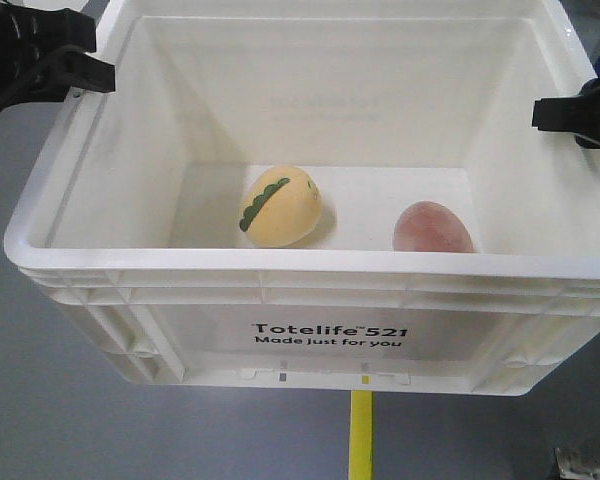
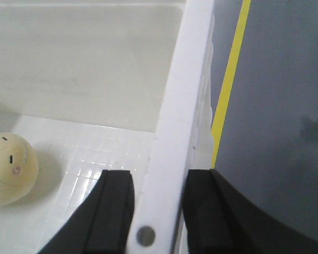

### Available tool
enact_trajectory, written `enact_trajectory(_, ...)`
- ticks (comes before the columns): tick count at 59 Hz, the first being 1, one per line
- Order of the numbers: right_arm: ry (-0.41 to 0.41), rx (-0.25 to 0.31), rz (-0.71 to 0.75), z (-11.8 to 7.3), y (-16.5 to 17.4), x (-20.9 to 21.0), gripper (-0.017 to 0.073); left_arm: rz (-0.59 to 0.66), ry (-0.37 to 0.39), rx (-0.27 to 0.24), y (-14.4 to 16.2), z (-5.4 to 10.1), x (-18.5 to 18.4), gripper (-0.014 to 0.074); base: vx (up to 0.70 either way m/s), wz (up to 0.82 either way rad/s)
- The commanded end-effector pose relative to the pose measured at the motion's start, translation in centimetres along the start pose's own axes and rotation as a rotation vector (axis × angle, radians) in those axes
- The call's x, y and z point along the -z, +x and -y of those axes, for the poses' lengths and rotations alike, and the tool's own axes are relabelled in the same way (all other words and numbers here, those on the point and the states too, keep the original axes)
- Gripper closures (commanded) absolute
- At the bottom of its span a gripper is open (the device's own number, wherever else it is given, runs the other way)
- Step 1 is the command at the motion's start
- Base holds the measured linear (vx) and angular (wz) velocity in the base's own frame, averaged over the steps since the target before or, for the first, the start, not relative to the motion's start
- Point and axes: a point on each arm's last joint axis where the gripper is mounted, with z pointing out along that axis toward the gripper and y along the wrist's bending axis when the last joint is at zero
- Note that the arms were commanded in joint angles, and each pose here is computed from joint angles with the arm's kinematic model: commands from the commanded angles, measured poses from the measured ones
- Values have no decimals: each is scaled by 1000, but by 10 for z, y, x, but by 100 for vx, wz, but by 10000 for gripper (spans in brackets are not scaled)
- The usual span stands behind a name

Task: Place moving items into box and shelve
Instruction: 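Hold the crate with both grippers while the base drives away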

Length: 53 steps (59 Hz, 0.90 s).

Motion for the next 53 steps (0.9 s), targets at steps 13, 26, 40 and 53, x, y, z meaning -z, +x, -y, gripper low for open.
enact_trajectory(13,-12,-24,206,-4,-25,19,565,174,84,10,-16,17,23,600,43,1)
enact_trajectory(26,-12,-24,205,-4,-25,19,565,174,84,10,-16,17,23,600,42,-2)
enact_trajectory(40,-12,-24,205,-4,-25,19,565,174,84,10,-16,17,23,600,42,-3)
enact_trajectory(53,-12,-24,206,-4,-25,19,565,174,84,10,-16,17,23,600,43,-4)
